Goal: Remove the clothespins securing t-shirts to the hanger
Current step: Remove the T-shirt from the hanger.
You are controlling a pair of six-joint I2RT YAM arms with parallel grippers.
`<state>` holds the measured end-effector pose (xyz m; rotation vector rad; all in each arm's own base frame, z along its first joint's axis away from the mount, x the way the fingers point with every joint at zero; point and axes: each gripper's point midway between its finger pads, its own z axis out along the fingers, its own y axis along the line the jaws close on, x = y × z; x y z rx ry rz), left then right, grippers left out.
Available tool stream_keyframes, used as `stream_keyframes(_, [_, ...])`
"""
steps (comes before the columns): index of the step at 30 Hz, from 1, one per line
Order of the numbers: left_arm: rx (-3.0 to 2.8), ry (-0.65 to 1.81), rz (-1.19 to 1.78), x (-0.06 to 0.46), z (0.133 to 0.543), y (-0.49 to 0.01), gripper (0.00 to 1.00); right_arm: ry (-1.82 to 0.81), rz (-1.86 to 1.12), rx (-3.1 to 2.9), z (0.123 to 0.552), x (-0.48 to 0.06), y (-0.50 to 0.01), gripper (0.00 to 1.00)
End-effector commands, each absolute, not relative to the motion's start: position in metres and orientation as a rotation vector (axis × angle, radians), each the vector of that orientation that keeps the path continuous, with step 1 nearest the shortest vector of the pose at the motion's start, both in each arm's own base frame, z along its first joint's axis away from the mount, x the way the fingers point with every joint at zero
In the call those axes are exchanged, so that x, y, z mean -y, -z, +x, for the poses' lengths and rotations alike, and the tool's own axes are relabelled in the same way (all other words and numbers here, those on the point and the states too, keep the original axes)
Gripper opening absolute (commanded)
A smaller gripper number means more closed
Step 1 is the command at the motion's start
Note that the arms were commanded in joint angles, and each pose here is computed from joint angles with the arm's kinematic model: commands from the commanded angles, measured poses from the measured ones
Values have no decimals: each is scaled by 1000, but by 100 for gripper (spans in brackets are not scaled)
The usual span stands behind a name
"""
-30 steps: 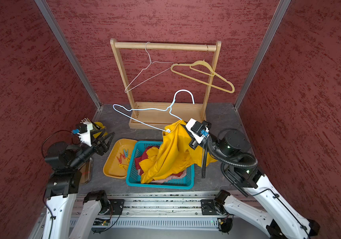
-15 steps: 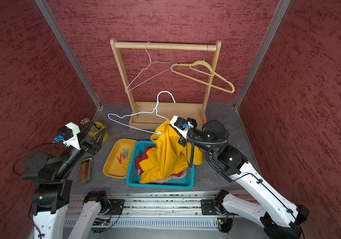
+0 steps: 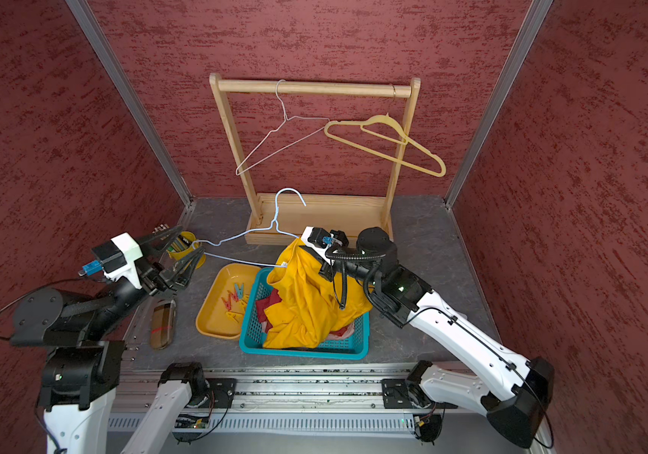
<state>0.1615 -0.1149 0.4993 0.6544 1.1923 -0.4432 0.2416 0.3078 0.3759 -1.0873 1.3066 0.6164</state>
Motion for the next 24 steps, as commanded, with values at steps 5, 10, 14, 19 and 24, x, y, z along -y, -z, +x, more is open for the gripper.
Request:
stream_keyframes(5, [-1330, 659, 645, 129, 195, -479, 61, -801, -1078, -1260, 231, -324, -369, 0])
stream_keyframes(10, [-1449, 803, 705, 156, 216, -439, 59, -881, -1100, -1278, 227, -334, -354, 0])
stream_keyframes(14, [-1519, 805, 802, 182, 223, -408, 59, -897, -1107, -1269, 224, -335, -350, 0])
stream_keyframes(19, [-1617, 791, 913, 203, 228, -380, 59, -931, -1124, -1287, 224, -342, -340, 0])
stream_keyframes(24, [-1620, 842, 954, 212, 227, -375, 58, -933, -1139, -1289, 224, -347, -334, 0])
